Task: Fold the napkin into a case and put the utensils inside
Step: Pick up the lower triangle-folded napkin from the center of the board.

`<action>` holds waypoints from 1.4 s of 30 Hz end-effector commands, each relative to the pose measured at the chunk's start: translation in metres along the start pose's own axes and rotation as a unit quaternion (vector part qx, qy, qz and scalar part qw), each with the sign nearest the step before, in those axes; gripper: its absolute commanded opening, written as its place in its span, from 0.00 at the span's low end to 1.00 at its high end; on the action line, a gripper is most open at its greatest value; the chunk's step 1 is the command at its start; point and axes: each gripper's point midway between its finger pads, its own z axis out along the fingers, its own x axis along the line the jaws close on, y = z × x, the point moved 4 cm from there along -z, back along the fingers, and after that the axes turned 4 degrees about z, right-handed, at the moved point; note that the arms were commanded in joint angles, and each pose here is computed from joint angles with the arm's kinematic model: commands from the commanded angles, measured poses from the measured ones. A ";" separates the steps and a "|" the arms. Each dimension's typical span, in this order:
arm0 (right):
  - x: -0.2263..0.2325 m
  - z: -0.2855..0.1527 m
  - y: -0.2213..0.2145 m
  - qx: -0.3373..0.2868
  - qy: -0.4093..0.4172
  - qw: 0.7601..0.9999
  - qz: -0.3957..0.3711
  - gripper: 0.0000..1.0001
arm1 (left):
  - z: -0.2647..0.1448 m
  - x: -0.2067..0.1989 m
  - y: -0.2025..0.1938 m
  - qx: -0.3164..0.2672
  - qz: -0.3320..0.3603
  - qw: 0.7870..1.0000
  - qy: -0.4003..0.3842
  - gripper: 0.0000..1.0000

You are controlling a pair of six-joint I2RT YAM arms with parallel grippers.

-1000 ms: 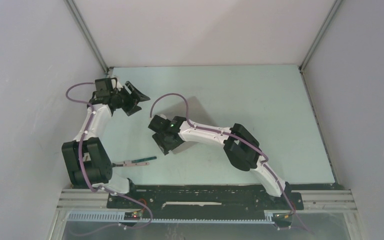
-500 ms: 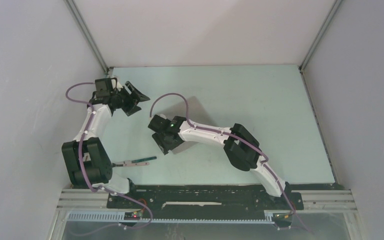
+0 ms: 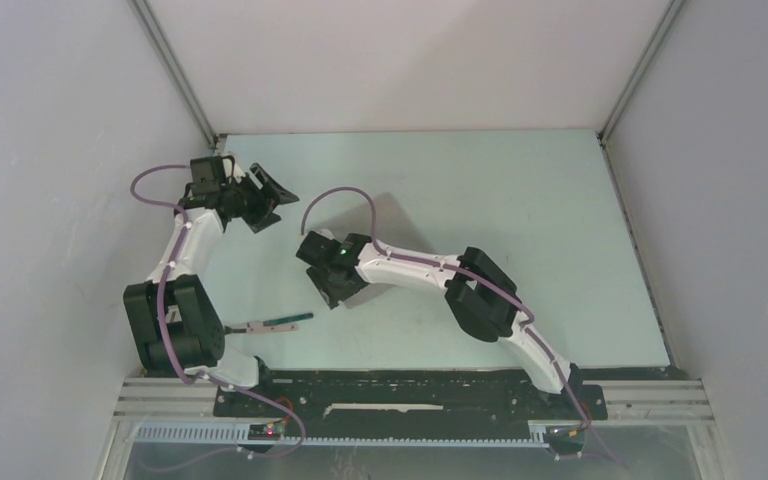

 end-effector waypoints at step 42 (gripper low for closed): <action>-0.042 -0.023 0.028 -0.049 0.141 0.979 0.138 0.00 | 0.035 0.027 -0.011 0.049 -0.089 0.994 -0.041 0.81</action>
